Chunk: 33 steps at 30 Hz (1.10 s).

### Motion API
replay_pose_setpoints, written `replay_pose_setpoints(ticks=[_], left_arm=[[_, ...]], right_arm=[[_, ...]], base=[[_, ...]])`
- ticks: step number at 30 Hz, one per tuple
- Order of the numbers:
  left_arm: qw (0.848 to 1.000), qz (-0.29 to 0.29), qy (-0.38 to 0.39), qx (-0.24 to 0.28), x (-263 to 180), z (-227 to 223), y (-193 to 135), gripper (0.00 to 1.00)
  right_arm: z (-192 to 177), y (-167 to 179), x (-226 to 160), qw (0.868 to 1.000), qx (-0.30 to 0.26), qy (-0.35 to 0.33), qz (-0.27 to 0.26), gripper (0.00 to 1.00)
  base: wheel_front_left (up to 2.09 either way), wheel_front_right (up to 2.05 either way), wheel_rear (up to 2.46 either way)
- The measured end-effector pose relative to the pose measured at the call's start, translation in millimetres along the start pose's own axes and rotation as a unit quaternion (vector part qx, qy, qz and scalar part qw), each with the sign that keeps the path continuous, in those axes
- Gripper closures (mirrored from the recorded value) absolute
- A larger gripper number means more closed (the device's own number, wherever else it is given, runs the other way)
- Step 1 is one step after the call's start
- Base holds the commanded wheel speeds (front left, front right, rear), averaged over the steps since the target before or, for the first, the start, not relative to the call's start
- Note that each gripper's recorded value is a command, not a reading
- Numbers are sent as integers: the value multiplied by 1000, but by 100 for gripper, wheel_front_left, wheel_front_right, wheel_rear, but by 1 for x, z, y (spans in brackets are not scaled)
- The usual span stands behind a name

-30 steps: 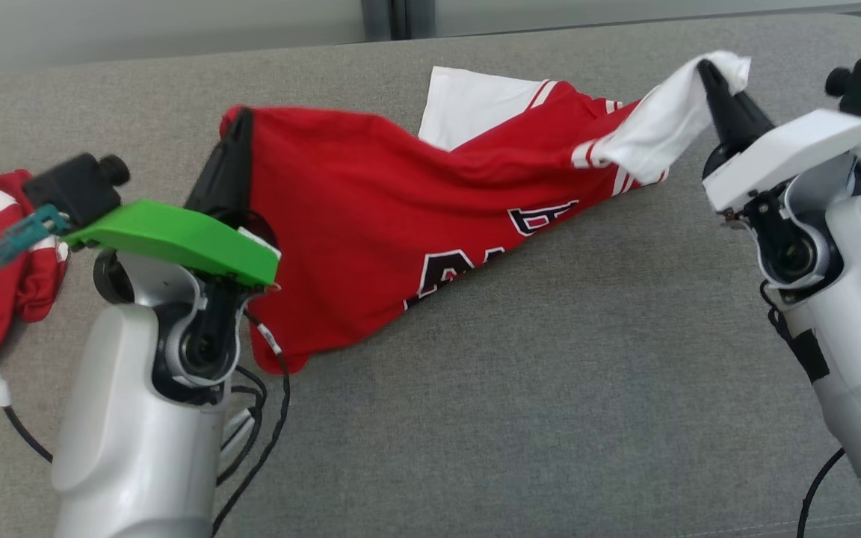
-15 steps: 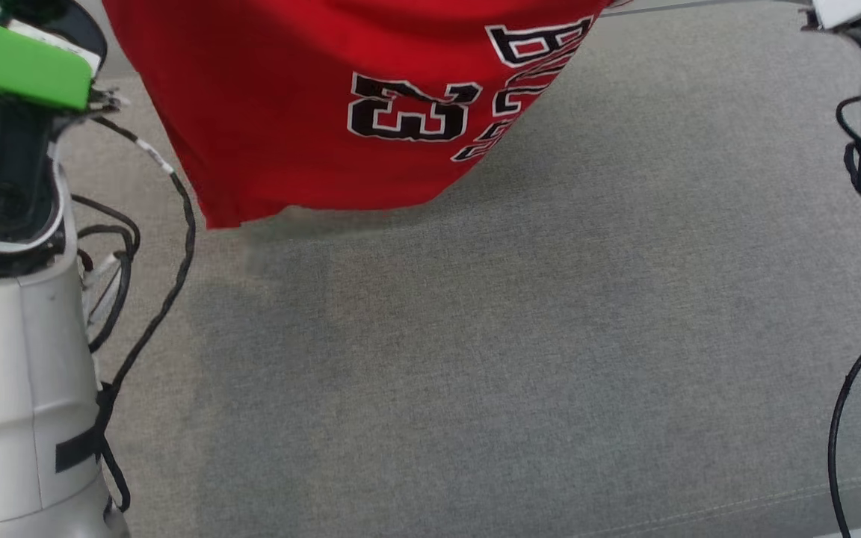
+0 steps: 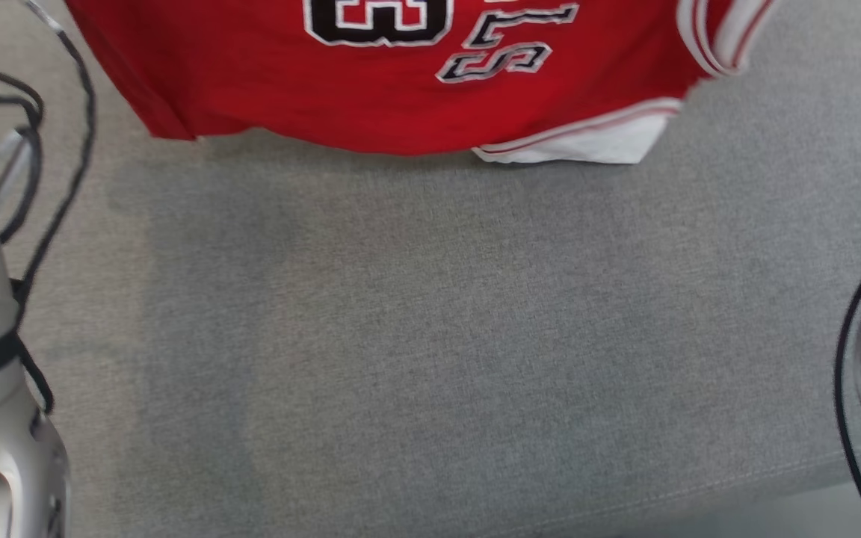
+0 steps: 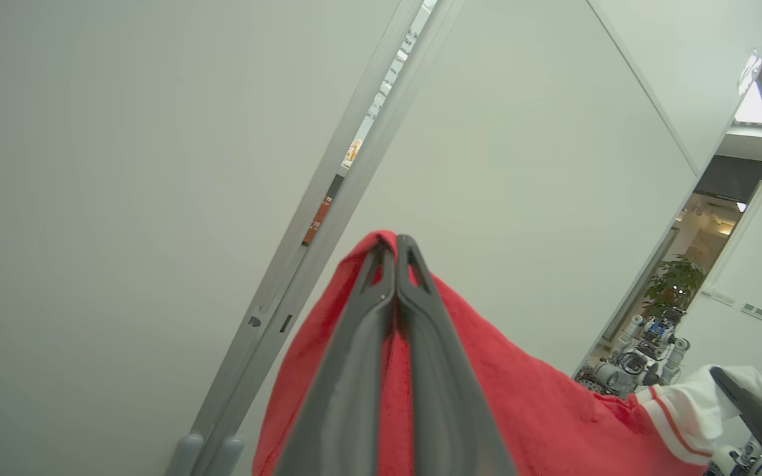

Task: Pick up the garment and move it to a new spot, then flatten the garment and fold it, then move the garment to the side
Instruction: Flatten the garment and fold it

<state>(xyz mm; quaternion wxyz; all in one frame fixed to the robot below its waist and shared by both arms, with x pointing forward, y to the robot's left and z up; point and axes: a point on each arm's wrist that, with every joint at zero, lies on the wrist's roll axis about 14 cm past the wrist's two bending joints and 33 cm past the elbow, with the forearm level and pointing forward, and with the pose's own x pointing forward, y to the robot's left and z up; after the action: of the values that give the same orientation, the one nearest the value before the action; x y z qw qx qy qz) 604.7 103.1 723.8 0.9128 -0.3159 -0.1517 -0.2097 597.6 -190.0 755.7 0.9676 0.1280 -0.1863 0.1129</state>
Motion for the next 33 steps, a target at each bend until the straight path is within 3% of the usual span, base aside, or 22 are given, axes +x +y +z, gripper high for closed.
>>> replay_pose_setpoints(ticks=[2, 3, 5, 7, 14, 18, 21, 25, 33], left_arm=[[999, 5, -15, 28, 9, -4, 13, 100], [997, -1, -37, 68, 13, -1, 18, 100], [991, -5, -67, 114, 22, 2, 28, 100], [988, -7, -86, 128, 30, -7, 36, 100], [973, -60, -205, 86, 57, 25, 13, 100], [972, -67, -215, 60, 57, 27, 13, 100], [980, -65, -170, 81, 49, -5, 25, 100], [996, -11, -66, 60, 13, -83, 71, 100], [997, 68, 29, -15, -72, -147, 100, 100]], right_arm=[[-18, -11, 9, 1000, 7, 1, -21, 100], [-23, -17, 14, 999, 22, -10, -32, 100], [-24, -19, 24, 999, 16, -32, -38, 100], [-12, -15, 37, 997, 11, -73, -34, 100], [46, 5, 54, 978, -63, -198, 0, 100], [43, 0, 53, 975, -100, -199, 4, 100], [10, -8, 49, 980, -107, -166, 5, 100], [-78, -26, 26, 993, -94, -68, -1, 100], [-174, -53, -61, 994, -54, 93, -19, 100]], base=[[0, 0, 0], [0, 0, 0], [0, 0, 0], [0, 0, 0], [0, 0, 0], [0, 0, 0], [0, 0, 0], [0, 0, 0], [0, 0, 0]])
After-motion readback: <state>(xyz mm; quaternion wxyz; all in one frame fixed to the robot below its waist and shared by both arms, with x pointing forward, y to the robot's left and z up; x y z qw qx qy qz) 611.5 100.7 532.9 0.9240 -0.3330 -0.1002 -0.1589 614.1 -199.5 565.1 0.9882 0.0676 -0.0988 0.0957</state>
